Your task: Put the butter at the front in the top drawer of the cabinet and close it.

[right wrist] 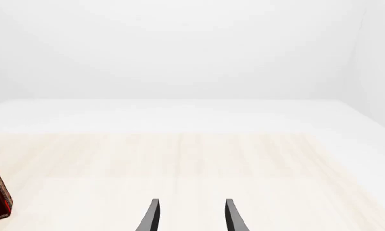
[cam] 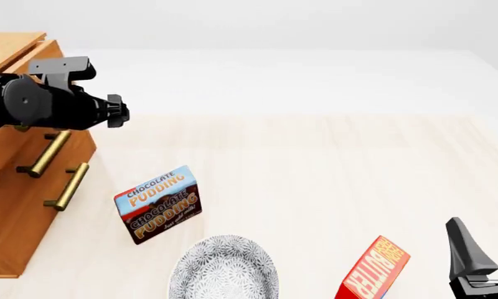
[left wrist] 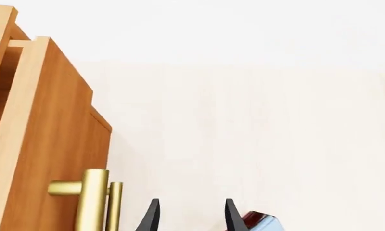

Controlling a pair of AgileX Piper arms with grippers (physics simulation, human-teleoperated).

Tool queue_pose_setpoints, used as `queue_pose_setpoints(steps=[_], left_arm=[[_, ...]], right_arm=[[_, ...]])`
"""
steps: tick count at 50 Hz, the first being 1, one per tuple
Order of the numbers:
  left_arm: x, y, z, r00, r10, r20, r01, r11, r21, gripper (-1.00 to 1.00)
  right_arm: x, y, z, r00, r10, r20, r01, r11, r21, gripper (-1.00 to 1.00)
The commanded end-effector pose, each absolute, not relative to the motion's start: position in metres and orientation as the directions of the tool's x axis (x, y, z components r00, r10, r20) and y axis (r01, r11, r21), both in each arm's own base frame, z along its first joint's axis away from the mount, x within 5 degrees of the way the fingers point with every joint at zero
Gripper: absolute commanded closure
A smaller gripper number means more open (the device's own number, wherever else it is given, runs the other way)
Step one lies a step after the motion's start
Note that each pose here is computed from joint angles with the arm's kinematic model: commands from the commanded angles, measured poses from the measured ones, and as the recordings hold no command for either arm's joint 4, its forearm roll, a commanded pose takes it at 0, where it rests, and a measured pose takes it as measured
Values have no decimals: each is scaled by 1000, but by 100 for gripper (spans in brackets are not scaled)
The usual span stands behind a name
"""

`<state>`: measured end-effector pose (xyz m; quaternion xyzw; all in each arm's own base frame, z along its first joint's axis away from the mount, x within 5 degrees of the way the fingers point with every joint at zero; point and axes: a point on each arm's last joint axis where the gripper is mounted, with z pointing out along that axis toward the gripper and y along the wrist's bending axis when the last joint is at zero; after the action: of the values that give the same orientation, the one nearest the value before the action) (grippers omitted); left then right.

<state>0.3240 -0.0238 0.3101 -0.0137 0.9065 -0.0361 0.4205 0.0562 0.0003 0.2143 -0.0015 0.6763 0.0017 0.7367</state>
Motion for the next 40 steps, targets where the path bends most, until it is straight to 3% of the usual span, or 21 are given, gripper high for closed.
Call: queue_pose_setpoints(steps=[1,40], left_arm=[[319,-12,312,-634,-96,-767,-38,995,-92,-100],[299,24,318,-627,-141,-766,-138,988,-69,-100]], right_arm=[[56,0,214,86,0,-996,-5,1000,0,-100],[56,0,214,86,0,-996,-4,1000,0,-100]])
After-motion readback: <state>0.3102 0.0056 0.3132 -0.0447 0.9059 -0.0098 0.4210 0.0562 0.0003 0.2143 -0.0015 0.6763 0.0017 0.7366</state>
